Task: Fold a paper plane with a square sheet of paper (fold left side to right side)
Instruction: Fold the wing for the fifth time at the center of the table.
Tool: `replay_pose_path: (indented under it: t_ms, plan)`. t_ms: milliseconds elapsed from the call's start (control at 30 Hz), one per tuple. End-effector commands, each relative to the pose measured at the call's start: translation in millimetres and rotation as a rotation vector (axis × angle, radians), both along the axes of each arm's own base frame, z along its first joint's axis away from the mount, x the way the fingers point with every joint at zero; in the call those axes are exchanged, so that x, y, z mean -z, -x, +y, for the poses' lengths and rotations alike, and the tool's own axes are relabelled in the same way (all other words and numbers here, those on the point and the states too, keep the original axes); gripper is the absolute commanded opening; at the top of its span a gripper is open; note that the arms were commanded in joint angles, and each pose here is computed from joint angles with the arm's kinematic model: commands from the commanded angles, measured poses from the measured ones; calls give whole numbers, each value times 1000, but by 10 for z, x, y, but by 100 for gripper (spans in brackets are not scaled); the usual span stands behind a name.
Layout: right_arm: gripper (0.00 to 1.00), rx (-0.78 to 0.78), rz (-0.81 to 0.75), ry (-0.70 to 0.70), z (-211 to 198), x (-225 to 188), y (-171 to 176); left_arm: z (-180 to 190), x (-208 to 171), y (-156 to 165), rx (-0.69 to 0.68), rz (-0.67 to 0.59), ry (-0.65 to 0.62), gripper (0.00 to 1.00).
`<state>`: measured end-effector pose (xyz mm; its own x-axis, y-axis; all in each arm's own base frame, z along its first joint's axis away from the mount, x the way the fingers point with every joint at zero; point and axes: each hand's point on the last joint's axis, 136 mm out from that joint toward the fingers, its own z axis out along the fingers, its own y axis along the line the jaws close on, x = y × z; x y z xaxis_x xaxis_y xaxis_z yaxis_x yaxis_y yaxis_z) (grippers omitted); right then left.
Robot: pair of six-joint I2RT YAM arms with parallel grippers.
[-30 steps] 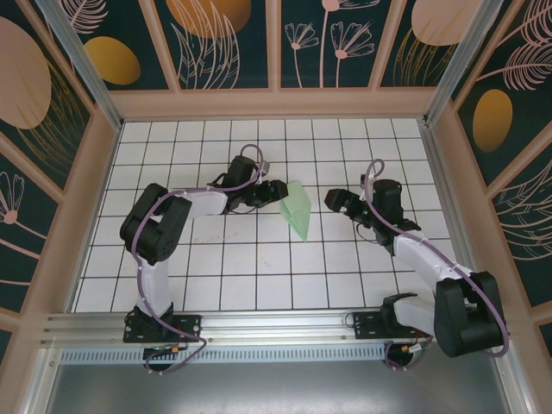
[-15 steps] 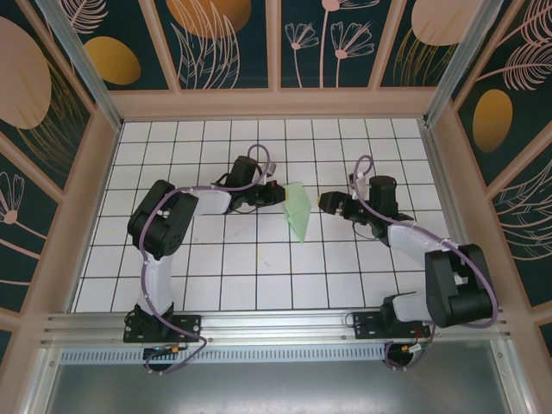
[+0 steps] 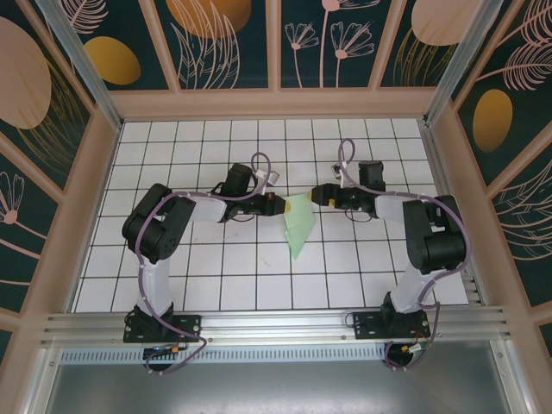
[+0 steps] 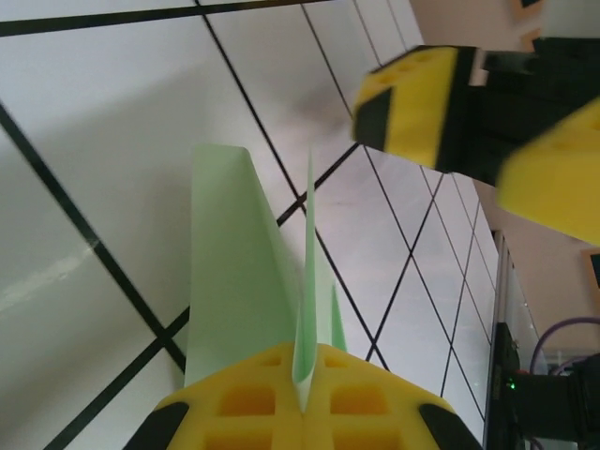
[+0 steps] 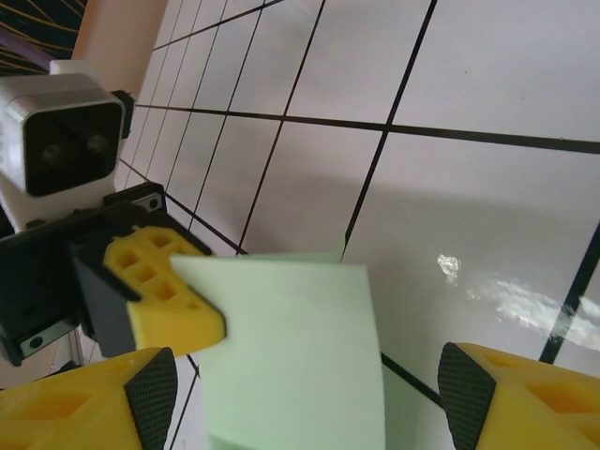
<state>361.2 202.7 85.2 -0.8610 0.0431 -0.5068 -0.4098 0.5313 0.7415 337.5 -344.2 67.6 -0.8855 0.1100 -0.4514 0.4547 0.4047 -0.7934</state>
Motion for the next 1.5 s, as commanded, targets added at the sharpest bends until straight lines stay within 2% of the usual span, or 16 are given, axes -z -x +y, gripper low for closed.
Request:
replay_pose_path:
  t_ms: [0, 267, 600, 700, 767, 833, 867, 933, 1033, 1133, 1233, 1467]
  plan:
    - [75, -70, -38, -40, 69, -55, -66, -31, -249, 56, 62, -92, 67, 0]
    - [62, -100, 40, -70, 132, 147, 9, -48, -211, 59, 72, -84, 80, 0]
    - [35, -125, 64, -116, 166, 203, 178, -56, -124, 22, 59, -66, 64, 0]
    - [22, -120, 60, -115, 160, 175, 202, -29, -93, -5, 43, -67, 42, 10]
    - [14, -113, 60, -107, 150, 165, 206, 10, -71, -54, 15, -75, 11, 23]
    - [11, -98, 63, -91, 133, 157, 197, 99, -75, -135, -26, -83, -32, 41]
    - [10, -88, 66, -83, 124, 149, 197, 171, -100, -171, -50, -93, -47, 46]
    - [7, -69, 74, -67, 107, 137, 193, 338, -186, -240, -107, -110, -74, 52]
    - [5, -37, 99, -45, 92, 127, 197, 622, -293, -273, -195, -158, -170, 55]
    - [5, -29, 132, -25, 135, 123, 229, 805, -529, -204, -254, -222, -243, 56]
    - [6, -29, 190, 10, 198, 166, 256, 863, -655, 36, -260, -272, -322, 55]
    - [6, 41, 321, 72, 249, 195, 200, 609, -582, 719, -189, -296, -422, 54]
